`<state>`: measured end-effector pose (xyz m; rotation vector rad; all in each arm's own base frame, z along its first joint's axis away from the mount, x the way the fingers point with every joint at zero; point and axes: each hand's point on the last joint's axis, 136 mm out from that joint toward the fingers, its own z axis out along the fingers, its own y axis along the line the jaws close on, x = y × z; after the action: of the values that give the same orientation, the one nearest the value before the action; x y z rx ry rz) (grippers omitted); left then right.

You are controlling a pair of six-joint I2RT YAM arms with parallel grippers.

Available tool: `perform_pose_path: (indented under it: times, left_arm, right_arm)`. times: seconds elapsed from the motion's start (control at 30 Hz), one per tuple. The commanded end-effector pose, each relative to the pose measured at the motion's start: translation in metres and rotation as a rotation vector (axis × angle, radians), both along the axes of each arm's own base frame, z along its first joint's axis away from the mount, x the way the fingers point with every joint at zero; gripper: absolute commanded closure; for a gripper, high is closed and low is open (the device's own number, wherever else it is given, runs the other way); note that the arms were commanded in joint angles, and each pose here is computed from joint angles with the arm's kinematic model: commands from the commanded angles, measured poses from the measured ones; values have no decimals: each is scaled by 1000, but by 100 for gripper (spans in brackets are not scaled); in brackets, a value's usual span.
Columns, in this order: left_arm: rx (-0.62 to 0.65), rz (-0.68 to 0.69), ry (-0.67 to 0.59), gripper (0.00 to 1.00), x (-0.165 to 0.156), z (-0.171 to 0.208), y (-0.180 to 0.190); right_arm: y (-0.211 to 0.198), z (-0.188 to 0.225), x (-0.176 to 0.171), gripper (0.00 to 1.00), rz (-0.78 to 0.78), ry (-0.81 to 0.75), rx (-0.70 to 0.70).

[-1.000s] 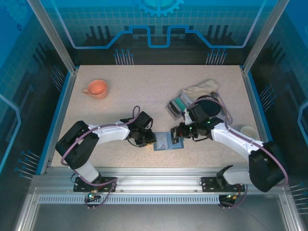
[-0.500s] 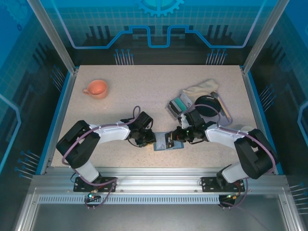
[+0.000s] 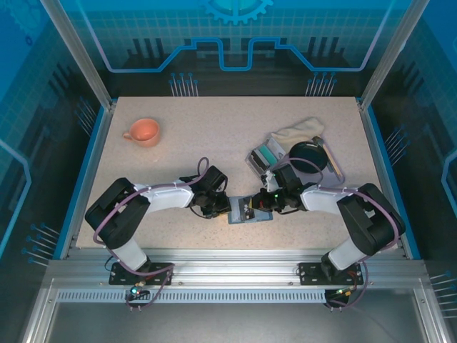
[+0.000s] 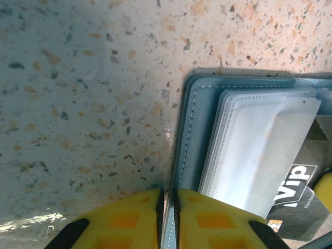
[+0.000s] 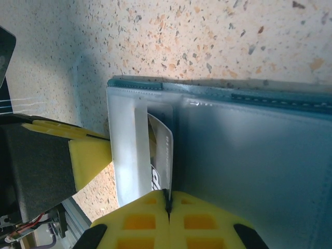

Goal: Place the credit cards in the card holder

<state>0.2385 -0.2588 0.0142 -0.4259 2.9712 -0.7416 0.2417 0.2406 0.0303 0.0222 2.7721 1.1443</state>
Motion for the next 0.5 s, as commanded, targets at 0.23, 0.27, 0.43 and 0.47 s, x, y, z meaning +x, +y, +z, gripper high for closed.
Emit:
perform_pose_path:
  times: [0.23,0.27,0.43,0.47]
  left_arm:
    - [7,2,30,84,-6,-10,0]
    - [7,3,27,84,-5,-9,1]
    - [5,2,25,84,-4,-9,0]
    - [4,2,25,84,-4,-9,0]
  right_arm:
    - [20,-12,0,91,-9,48,-3]
    - [21,-12,-1,91,-7,49,-3]
    - [24,-12,-2,87,7,60,2]
    - [25,-12,-3,87,14,66,6]
